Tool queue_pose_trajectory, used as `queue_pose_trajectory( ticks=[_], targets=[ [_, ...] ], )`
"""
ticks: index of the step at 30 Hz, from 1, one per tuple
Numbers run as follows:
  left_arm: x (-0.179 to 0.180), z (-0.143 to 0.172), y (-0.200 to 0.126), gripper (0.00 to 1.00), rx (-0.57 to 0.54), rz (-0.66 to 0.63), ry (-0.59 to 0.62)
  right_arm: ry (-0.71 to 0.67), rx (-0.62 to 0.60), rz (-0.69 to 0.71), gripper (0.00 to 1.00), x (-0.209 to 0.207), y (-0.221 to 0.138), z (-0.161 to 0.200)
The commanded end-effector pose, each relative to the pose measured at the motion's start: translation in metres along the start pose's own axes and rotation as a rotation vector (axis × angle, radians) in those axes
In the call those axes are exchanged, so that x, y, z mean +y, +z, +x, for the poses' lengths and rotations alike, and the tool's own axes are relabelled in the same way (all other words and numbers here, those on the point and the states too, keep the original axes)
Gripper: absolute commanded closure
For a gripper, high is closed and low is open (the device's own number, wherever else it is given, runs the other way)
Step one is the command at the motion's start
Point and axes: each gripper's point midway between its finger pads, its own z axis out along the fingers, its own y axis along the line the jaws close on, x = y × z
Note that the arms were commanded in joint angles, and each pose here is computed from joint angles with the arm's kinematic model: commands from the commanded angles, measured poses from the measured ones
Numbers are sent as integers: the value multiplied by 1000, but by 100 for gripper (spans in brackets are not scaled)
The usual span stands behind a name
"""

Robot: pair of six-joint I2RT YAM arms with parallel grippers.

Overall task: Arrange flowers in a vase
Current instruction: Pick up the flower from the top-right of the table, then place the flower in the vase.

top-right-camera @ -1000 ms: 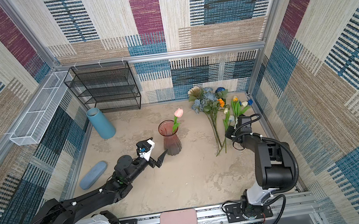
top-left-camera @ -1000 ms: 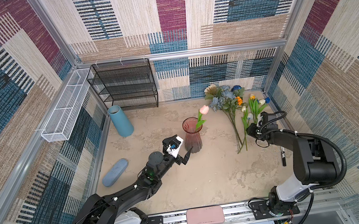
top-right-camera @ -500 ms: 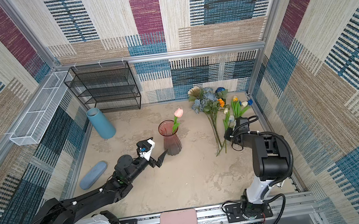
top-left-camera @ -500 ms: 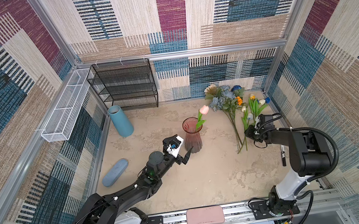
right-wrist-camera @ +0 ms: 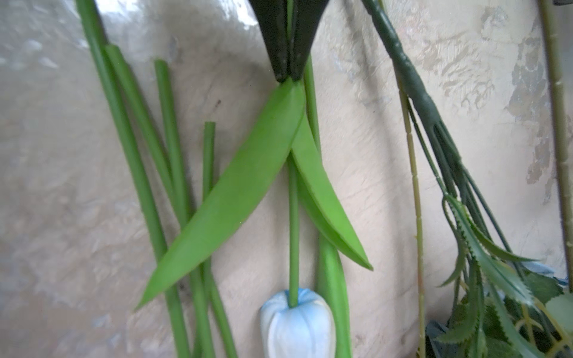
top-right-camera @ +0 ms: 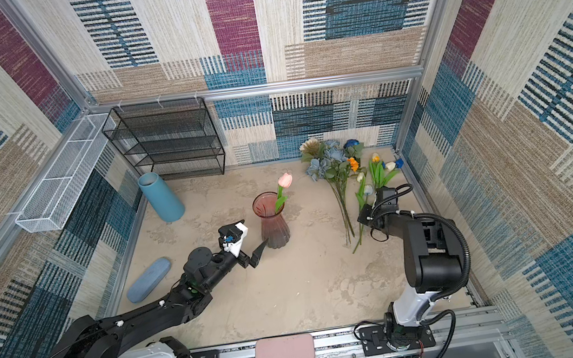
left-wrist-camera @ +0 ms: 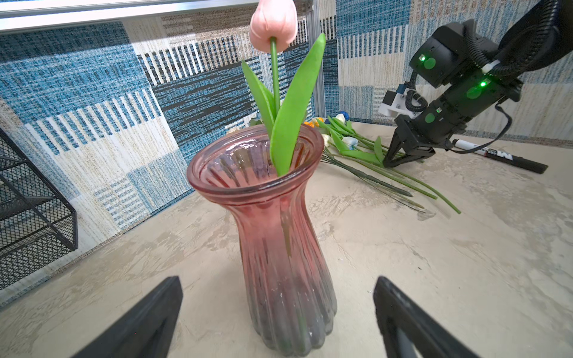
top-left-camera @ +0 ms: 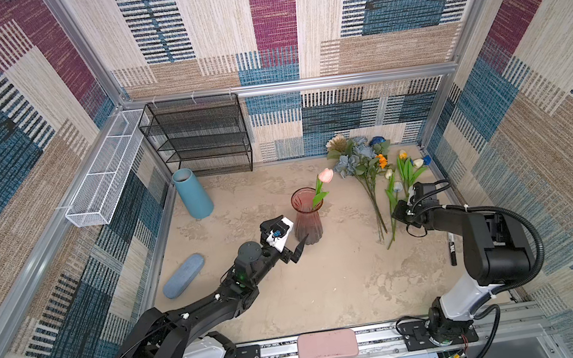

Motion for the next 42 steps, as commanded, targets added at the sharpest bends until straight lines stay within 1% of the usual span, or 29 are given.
queue_pose_trajectory(
  ticks=[1, 5, 7, 9, 11, 12, 14, 17, 19, 21, 24, 26, 28, 33, 38, 42],
  targets=[
    [1, -11, 1, 1, -36, -1, -4, -15, -37, -8, 99, 7, -14, -12],
    [4, -13, 0, 1, -45, -15, -1, -46, -104, -81, 99, 27, -38, -30],
    [6, -15, -1, 1, -54, -29, -1, -66, -170, -129, 99, 40, -58, -42],
    [8, -18, -3, 1, -62, -39, -1, -112, -245, -218, 99, 62, -85, -55],
    [10, -21, -4, 1, -69, -52, 6, -181, -337, -368, 100, 95, -122, -68],
    [12, -22, -4, 1, -72, -58, 11, -228, -390, -460, 100, 116, -147, -73],
    [15, -23, -5, 1, -74, -77, 15, -325, -487, -586, 100, 151, -193, -79],
    [20, -25, -6, 1, -86, -106, 16, -474, -635, -726, 99, 196, -259, -79],
    [23, -27, -5, 1, -95, -123, 13, -550, -722, -860, 99, 222, -304, -72],
    [25, -28, -5, 1, -102, -134, 9, -591, -786, -978, 99, 241, -338, -64],
    [26, -28, -3, 1, -108, -141, 3, -650, -844, -1120, 100, 264, -368, -48],
    [26, -31, -2, 1, -115, -141, -4, -682, -886, -1186, 99, 278, -380, -37],
    [26, -31, -2, 1, -112, -138, -8, -713, -913, -1242, 99, 292, -383, -26],
    [24, -30, -1, 1, -106, -124, -18, -712, -951, -1353, 98, 330, -373, -4],
    [22, -29, 0, 1, -96, -112, -22, -694, -975, -1376, 99, 369, -353, 4],
    [21, -27, 0, 1, -87, -106, -22, -667, -996, -1332, 99, 385, -326, -4]
  ],
)
